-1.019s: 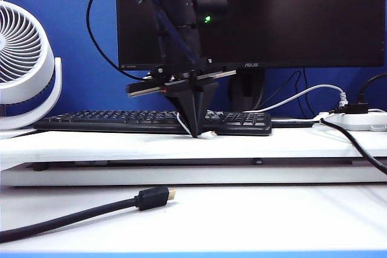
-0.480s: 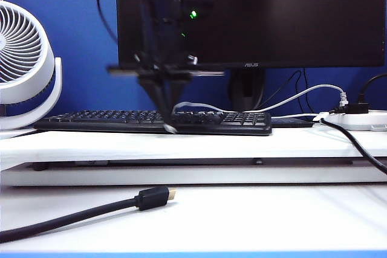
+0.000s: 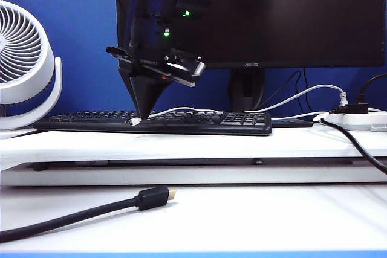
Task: Pick up the Type-C charging cable and the charging base, insert one end of the Type-C charger into the corresponding slot on the base, and finally place the plugged-in charger back on the table.
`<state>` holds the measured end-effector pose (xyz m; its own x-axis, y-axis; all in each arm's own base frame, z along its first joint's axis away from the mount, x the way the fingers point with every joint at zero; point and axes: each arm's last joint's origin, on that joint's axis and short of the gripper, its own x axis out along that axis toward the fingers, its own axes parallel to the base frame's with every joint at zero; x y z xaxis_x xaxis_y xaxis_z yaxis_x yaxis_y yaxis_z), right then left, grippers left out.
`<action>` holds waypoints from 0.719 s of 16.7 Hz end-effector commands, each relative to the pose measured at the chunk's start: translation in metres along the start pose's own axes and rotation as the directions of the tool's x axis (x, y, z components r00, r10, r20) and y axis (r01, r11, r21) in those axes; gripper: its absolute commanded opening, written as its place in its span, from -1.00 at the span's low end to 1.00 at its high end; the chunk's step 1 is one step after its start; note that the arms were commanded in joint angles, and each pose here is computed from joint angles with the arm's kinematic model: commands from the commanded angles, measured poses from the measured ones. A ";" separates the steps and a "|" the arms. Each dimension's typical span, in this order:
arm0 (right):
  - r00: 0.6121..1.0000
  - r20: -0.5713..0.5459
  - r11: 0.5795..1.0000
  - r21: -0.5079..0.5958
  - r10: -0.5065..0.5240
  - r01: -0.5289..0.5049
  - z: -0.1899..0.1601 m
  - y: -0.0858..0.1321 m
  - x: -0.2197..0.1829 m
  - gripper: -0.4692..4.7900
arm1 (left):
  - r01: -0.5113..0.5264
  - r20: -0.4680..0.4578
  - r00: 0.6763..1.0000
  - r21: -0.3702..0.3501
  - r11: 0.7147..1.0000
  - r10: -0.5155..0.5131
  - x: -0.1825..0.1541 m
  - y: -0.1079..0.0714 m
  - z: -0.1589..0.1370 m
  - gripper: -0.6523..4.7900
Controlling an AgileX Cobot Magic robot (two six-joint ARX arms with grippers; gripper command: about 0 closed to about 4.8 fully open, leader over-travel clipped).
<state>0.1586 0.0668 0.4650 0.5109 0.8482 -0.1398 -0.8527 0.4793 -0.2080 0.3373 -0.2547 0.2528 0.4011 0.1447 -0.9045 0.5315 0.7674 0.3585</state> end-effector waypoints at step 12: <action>1.000 0.028 1.000 -0.014 -0.003 0.003 0.005 0.001 -0.002 -0.82 | 0.074 -0.011 0.997 -0.097 0.993 -0.075 0.010 -0.004 0.001 -0.21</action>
<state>0.1587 0.0669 0.4650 0.5109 0.8482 -0.1398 -0.8530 0.4800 -0.2050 0.3411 -0.2574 0.2405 0.3500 0.0902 -0.9324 0.5033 0.8214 0.2684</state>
